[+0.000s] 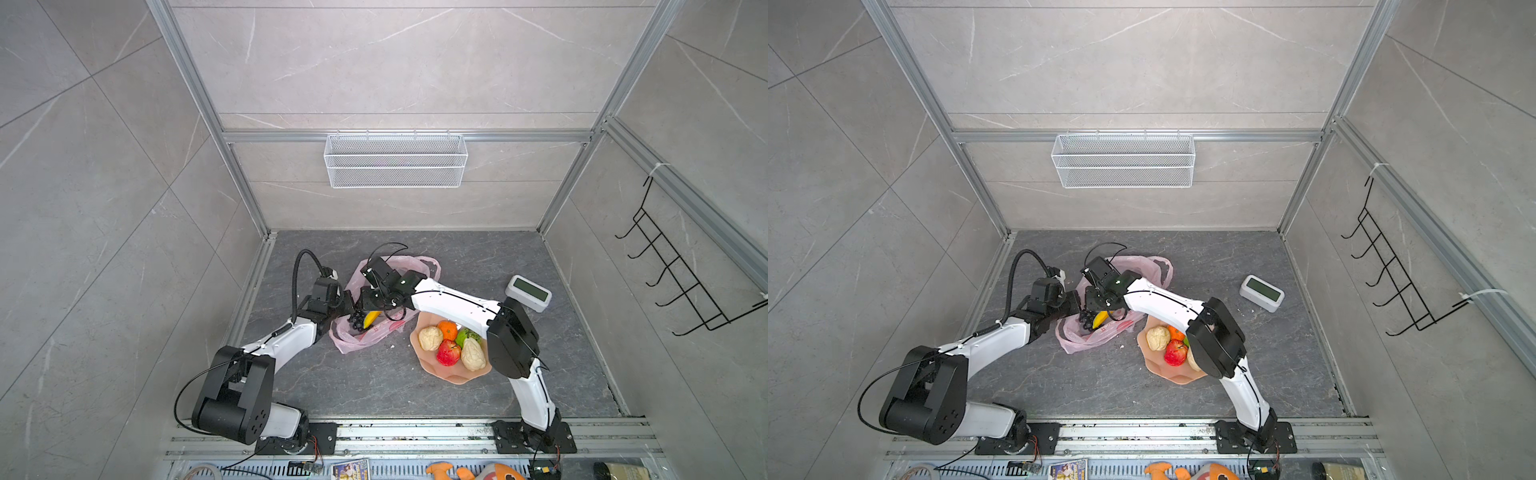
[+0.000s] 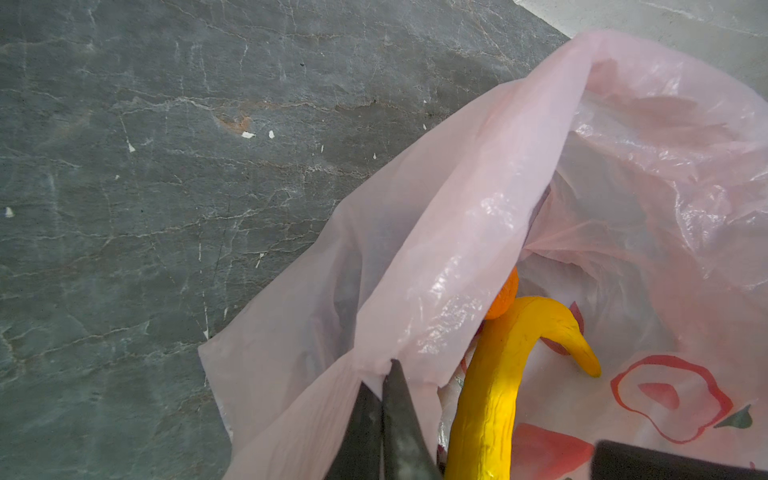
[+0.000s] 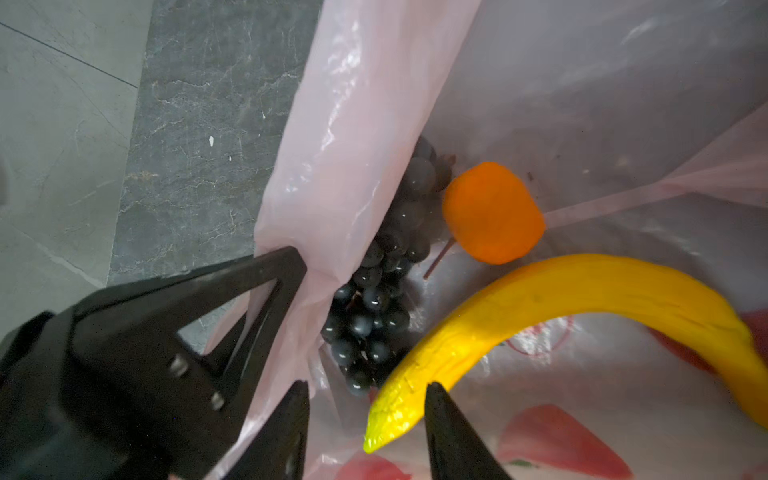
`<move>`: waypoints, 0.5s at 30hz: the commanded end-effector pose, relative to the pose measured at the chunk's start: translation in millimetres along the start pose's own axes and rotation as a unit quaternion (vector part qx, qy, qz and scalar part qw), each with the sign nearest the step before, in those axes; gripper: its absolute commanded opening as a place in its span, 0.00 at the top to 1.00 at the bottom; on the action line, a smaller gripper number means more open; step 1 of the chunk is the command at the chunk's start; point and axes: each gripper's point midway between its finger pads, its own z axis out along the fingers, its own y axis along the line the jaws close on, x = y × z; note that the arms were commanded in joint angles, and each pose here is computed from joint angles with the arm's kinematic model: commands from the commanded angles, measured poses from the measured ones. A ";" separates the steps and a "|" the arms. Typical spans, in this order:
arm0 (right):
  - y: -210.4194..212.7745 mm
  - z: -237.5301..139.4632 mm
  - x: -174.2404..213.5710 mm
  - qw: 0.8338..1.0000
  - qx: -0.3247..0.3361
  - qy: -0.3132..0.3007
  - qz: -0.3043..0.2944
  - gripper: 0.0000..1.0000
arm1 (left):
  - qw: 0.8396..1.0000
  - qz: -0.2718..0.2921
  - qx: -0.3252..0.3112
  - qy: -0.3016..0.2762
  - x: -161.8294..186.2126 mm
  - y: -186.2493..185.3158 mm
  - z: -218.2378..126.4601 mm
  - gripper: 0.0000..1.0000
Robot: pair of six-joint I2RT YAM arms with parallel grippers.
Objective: Take the fake fruits out of the plastic bag
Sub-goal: 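Move the right gripper back into the bag beside the small orange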
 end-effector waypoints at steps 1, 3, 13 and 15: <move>-1.7 10.9 5.5 0.998 0.016 0.020 0.053 0.56 | 1.000 -0.002 0.007 -0.020 -9.3 -2.8 -2.8 1.00; -7.2 17.2 5.3 0.997 0.033 0.021 0.059 0.58 | 1.000 -0.002 0.006 -0.021 -9.7 -2.3 -3.8 1.00; -29.8 38.8 3.7 0.994 0.082 0.021 0.073 0.69 | 1.000 -0.001 0.009 -0.021 -9.5 -3.6 -4.5 1.00; -30.7 40.6 1.0 0.994 0.082 0.017 0.073 0.69 | 1.000 -0.001 0.010 -0.022 -10.2 -3.9 -4.9 1.00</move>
